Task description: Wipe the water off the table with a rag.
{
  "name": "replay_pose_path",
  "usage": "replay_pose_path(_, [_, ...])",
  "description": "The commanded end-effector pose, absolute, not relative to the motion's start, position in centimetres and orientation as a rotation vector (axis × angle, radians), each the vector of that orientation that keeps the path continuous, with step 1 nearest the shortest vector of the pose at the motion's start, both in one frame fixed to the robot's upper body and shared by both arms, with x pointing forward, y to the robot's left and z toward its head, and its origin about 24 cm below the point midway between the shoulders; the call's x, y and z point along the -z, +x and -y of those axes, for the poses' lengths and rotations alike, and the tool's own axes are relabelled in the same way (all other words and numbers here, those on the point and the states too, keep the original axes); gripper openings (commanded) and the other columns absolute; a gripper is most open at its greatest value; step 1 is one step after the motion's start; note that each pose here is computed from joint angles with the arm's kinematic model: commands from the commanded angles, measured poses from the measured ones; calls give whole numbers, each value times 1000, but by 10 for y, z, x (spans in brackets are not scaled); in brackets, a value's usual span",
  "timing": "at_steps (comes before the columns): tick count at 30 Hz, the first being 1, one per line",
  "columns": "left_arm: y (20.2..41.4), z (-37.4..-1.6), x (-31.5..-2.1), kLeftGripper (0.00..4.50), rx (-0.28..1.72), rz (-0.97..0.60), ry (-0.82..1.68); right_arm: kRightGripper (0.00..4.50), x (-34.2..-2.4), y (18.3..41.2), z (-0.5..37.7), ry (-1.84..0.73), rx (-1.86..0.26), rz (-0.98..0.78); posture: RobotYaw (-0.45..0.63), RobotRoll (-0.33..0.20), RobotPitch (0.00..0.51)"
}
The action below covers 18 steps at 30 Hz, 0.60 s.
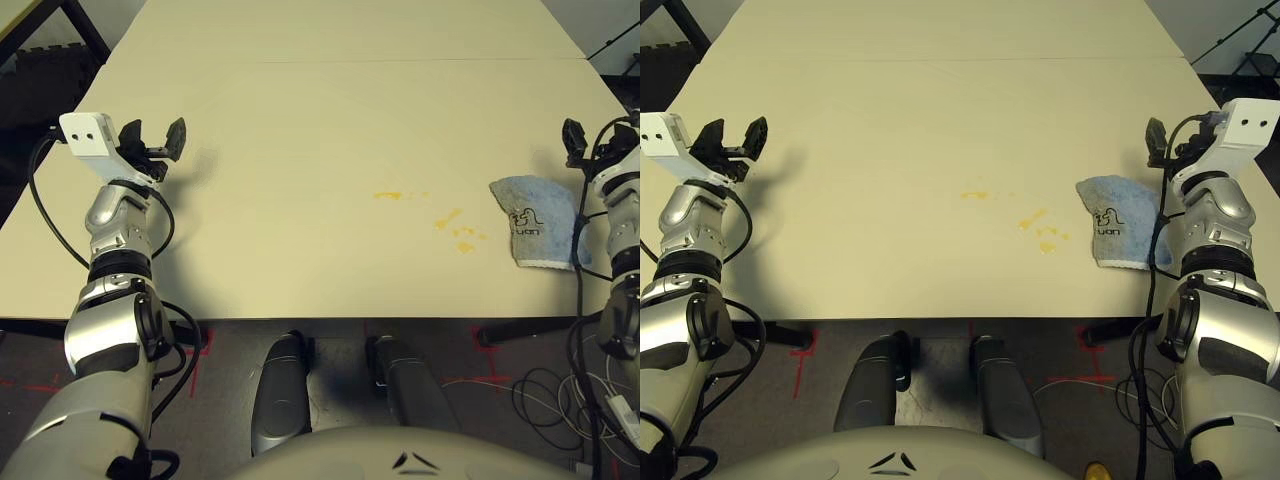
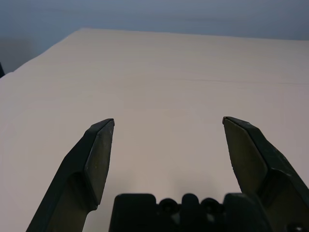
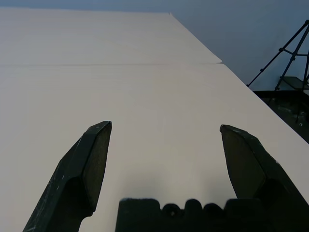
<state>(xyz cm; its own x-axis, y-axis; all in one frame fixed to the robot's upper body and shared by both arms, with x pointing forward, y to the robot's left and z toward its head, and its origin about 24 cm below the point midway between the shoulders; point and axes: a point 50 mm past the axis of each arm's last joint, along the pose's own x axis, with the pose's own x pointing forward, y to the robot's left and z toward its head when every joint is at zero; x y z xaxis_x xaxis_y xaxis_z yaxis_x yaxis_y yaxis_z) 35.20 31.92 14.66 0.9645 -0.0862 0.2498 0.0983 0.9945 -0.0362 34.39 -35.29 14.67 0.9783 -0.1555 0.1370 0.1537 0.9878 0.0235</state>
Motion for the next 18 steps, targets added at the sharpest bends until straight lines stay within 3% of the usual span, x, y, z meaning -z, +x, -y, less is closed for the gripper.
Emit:
replay_pose_path(1, [350, -316, -148, 4500, 171, 260, -62, 4463, -144, 346, 348, 21, 145, 134, 31, 0, 160])
replay_pose_path(11, [346, -286, -155, 4500, 542, 242, -66, 4463, -143, 347, 348, 28, 143, 122, 78, 0, 151])
replay_pose_path(18, [327, -262, -153, 4500, 846, 171, -25, 4463, -140, 350, 344, 37, 134, 106, 121, 0, 147])
